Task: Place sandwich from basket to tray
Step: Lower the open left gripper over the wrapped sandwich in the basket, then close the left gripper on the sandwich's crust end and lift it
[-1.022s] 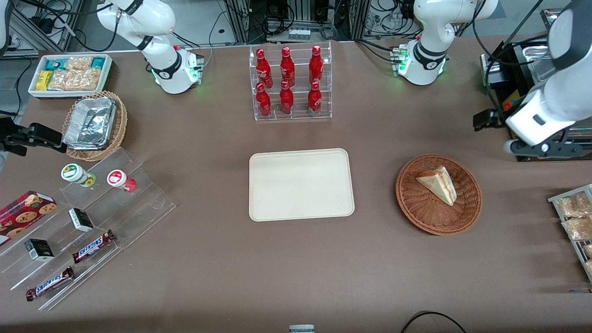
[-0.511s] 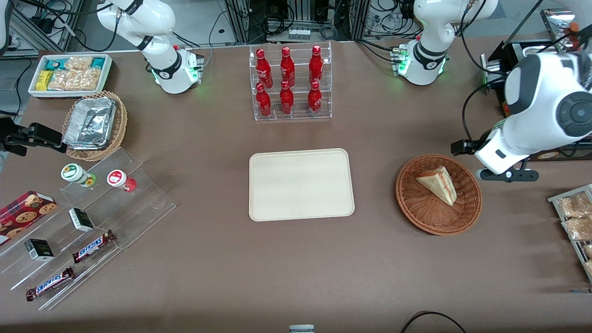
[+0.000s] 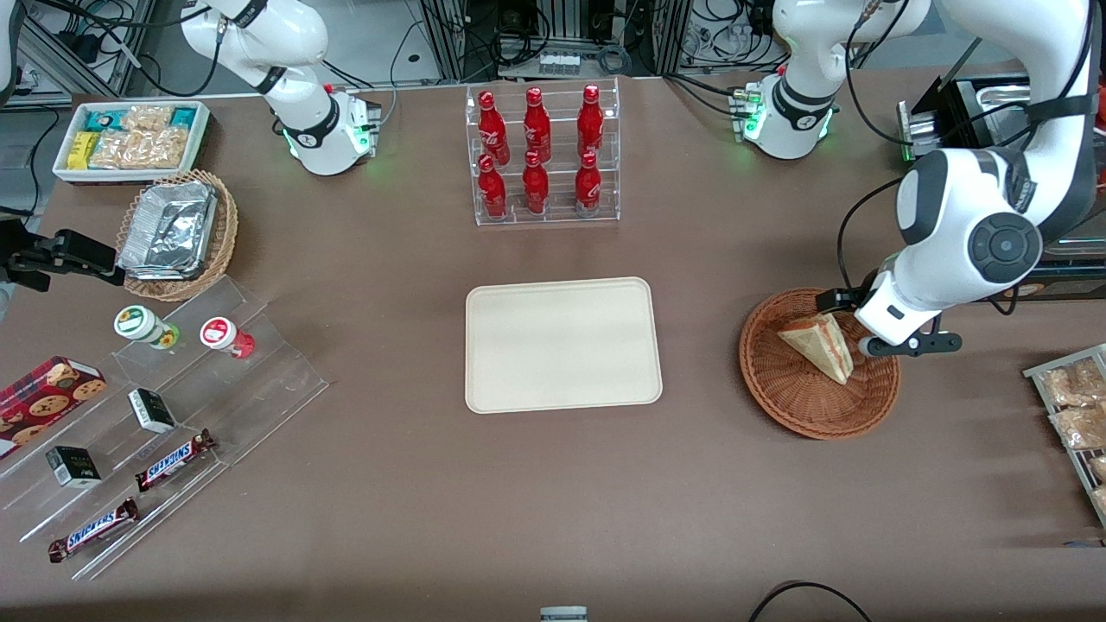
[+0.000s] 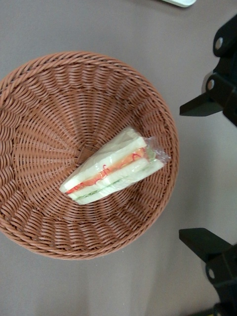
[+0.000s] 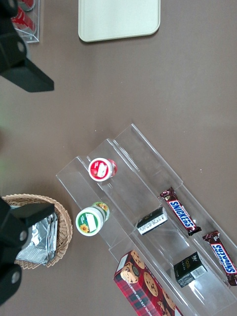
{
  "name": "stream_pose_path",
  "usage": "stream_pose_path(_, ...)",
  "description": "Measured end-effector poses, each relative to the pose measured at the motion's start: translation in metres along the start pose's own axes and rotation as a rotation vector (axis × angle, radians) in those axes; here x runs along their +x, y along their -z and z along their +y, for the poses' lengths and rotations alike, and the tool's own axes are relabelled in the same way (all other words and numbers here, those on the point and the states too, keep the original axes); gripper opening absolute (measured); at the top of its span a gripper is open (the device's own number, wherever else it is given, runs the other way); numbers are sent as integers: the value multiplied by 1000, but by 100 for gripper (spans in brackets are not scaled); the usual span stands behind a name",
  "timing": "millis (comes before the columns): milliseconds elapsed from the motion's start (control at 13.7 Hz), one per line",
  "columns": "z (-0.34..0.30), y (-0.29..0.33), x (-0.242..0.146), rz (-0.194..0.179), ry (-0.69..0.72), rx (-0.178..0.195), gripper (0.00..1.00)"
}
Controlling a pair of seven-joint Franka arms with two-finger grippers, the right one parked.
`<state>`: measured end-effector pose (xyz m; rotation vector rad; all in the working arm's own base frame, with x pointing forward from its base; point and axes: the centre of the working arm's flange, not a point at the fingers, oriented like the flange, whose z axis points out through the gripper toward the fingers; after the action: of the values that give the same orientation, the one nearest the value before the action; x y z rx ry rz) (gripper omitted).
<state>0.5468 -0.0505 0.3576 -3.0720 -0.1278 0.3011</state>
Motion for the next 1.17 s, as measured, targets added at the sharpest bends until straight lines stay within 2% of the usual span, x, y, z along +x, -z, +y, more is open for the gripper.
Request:
stream_pose_path(292,5,-21,5,10,224,-6,100)
stream_pose_path(657,20,-35,13,42,512,-26,100)
stream_pose_path(876,24,-49,12,65,563,-42,100)
stream_pose_path(1168,23,-61,7,51,566,-34,100)
